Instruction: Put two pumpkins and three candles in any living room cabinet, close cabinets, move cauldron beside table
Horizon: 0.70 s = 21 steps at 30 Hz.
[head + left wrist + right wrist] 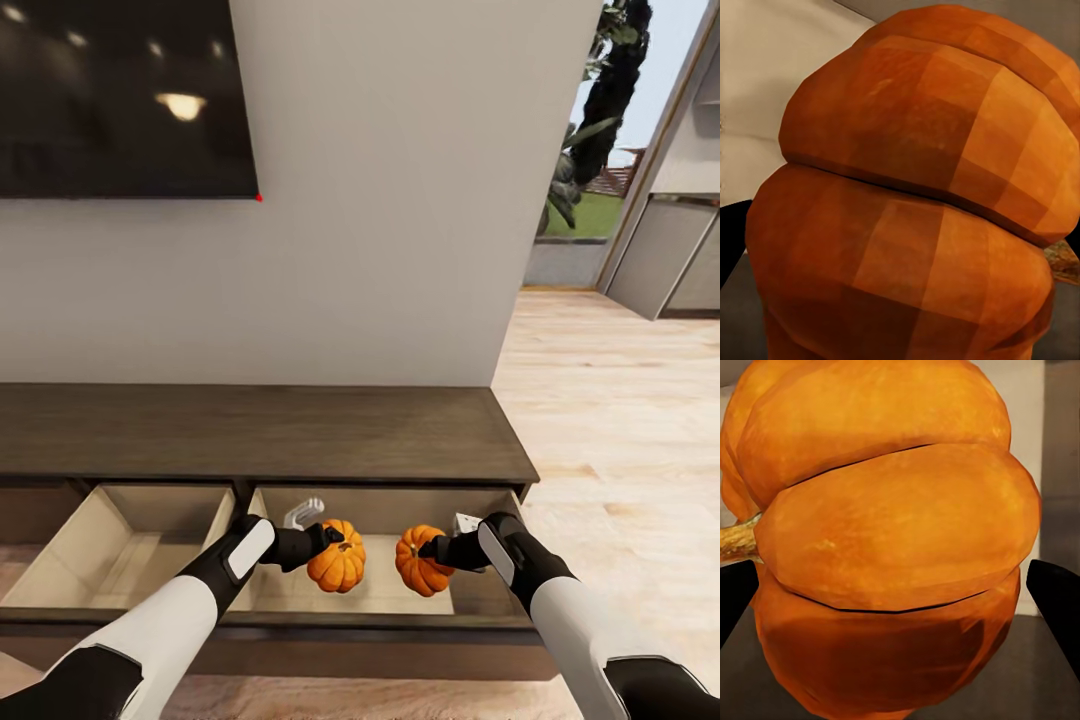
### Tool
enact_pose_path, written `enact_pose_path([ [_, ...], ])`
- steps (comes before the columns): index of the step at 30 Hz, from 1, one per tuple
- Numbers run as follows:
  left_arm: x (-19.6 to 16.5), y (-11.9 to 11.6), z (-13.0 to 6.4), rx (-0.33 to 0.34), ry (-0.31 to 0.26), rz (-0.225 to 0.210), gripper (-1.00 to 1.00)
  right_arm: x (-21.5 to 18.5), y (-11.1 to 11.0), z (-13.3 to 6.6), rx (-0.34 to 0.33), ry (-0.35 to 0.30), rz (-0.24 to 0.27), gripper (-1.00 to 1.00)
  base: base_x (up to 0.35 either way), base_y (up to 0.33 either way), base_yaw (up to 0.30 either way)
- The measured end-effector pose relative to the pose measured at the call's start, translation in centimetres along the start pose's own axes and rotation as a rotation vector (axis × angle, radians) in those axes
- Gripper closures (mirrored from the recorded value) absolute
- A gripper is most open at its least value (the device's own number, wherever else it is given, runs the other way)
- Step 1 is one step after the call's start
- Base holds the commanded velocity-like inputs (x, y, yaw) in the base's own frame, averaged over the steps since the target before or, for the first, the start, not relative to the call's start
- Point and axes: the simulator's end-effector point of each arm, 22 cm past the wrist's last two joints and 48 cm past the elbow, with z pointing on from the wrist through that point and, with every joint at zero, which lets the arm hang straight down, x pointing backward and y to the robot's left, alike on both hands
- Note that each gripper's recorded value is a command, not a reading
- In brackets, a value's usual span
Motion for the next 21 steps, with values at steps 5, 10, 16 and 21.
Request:
enact_pose_path([
  [5, 0.3, 0.2, 0.3, -0.001, 0.007, -0.004, 1.0, 0.3, -0.2, 0.3, 0.002, 0.008, 0.002, 1.0, 0.0, 0.0, 0.0],
  [10, 0.6, 0.4, 0.7, -0.003, 0.018, -0.006, 1.0, 0.6, -0.3, 0.7, 0.003, 0.016, 0.004, 1.0, 0.0, 0.0, 0.0],
  [16, 0.9, 0.7, 1.1, -0.007, 0.027, -0.01, 1.0, 0.9, -0.5, 1.1, 0.004, 0.025, 0.006, 1.0, 0.0, 0.0, 0.0],
  [21, 1.2, 0.9, 1.4, -0.009, 0.033, -0.014, 1.0, 1.2, -0.6, 1.5, 0.005, 0.032, 0.009, 1.0, 0.0, 0.0, 0.0],
])
